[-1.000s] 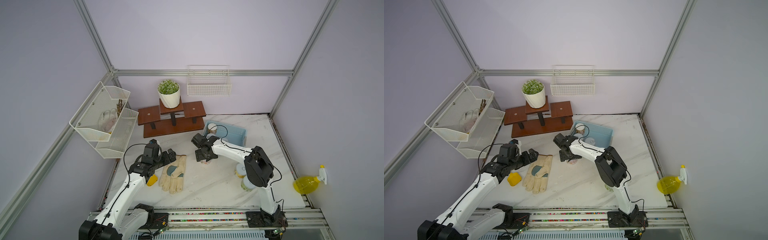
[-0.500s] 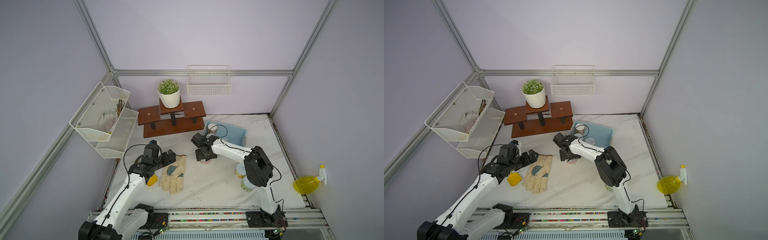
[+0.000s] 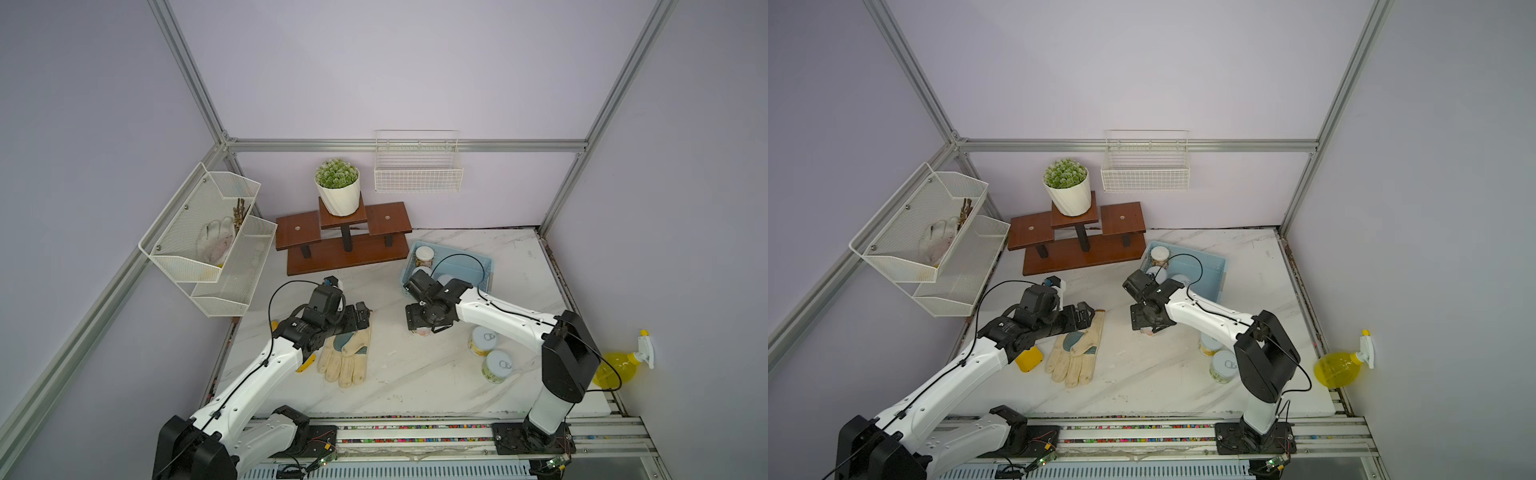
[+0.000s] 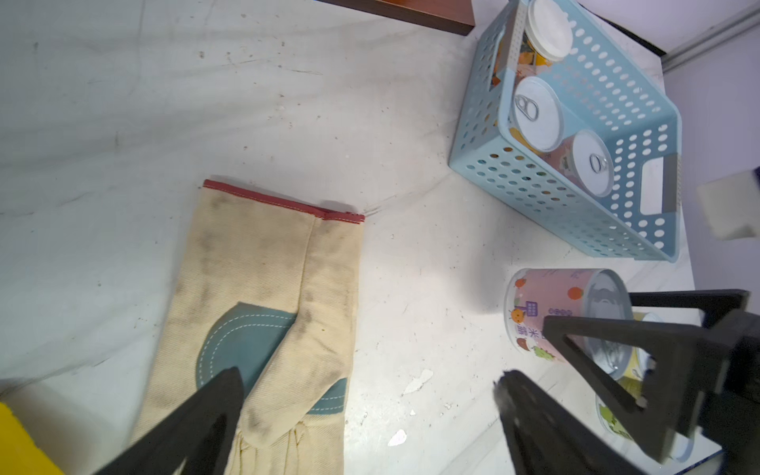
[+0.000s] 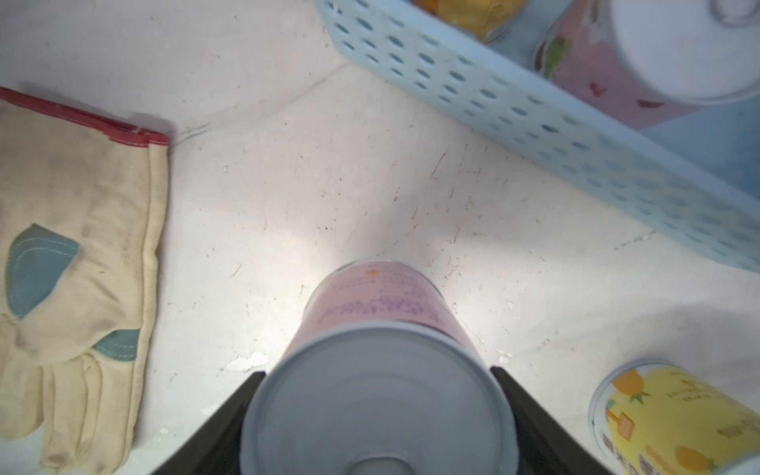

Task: Put the canned food in the basket
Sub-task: Place the canned food in the basket.

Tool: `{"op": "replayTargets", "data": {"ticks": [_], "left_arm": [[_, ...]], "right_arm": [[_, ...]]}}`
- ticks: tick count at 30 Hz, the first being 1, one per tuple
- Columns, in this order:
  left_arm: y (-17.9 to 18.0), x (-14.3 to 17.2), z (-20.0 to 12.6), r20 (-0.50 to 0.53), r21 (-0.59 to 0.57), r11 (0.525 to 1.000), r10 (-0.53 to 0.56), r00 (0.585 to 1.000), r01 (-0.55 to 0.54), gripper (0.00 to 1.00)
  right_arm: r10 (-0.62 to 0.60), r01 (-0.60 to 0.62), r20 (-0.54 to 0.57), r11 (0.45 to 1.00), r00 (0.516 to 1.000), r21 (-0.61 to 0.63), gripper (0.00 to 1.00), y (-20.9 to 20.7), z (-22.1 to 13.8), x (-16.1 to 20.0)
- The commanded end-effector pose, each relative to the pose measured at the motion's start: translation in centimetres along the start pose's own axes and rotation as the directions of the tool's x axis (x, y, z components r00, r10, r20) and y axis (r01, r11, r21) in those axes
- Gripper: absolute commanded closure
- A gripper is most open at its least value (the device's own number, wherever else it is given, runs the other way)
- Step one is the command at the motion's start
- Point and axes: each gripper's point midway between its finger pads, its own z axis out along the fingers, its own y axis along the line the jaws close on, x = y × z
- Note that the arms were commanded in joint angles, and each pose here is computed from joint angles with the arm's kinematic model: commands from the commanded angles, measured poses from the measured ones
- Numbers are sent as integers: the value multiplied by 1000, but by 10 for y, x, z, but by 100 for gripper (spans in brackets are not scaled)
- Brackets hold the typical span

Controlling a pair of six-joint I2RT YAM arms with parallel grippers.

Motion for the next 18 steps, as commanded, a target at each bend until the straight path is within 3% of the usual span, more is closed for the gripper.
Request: {"op": "replayTargets", "data": {"ticks": [1, 10, 18], "left_arm": [[-18, -13, -1, 47, -8, 997, 81, 996, -80, 0], [-76, -2, 9, 74, 87, 979, 181, 981, -187, 0], [-110, 14, 14, 109, 173, 967, 168, 980, -186, 0]], "right_arm": [[55, -52, 109, 998, 993, -29, 100, -7, -22, -14], [95, -104, 299, 995, 949, 14, 100, -53, -73, -57], [141, -180, 367, 981, 919, 73, 100, -93, -76, -124]]}}
